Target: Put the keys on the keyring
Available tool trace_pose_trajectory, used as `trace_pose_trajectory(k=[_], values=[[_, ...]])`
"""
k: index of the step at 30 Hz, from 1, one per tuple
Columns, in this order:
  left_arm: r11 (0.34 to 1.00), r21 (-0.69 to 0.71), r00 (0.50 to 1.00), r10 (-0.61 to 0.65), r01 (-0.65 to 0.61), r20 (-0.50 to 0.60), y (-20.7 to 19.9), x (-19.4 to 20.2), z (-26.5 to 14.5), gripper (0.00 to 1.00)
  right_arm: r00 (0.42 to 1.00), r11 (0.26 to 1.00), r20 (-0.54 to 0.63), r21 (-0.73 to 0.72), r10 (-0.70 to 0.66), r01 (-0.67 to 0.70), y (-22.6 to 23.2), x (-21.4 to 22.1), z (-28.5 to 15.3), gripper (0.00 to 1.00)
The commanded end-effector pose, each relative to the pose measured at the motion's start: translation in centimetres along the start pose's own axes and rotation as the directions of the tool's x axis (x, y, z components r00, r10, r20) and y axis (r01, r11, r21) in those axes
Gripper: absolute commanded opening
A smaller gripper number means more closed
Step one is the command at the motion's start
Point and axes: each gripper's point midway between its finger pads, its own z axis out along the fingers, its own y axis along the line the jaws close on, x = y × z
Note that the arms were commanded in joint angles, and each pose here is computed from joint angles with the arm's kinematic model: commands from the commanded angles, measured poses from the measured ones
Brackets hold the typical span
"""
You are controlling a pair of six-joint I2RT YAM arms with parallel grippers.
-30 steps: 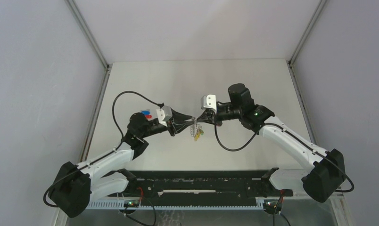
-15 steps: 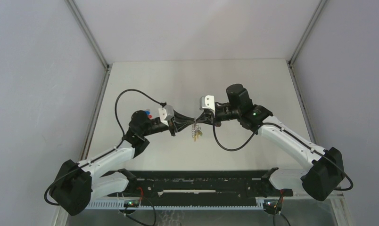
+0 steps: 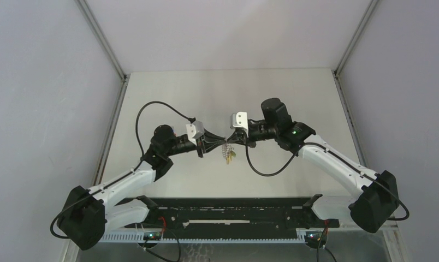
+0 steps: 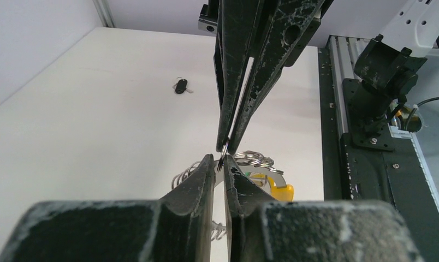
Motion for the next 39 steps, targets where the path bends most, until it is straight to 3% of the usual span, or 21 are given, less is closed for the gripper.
trace_pose_trajectory(k=[1, 10, 19, 39], values=[[0.996, 0.017, 0.995, 0.088, -0.089, 0.048, 0.0, -3.5, 0.1, 0.16, 0.996, 0.996, 0.002, 0.026, -0.086, 0.085, -0.6, -2.4, -0.6, 0.0], [0.996, 0.02, 0.996, 0.09, -0.09, -0.017, 0.2, -2.3, 0.0, 0.16, 0.982, 0.989, -0.138, 0.057, -0.13, 0.139, -0.9, -2.2, -0.8, 0.0], [0.995, 0.026, 0.995, 0.1, -0.1, -0.01, 0.0, -2.4, -0.1, 0.15, 0.961, 0.988, -0.244, 0.053, -0.127, 0.143, -1.0, -1.0, -0.2, 0.0], [0.995, 0.061, 0.996, 0.077, -0.074, -0.047, -0.4, -1.3, 0.4, 0.16, 0.963, 0.987, -0.234, 0.051, -0.137, 0.153, -0.8, -1.6, 0.0, 0.0]])
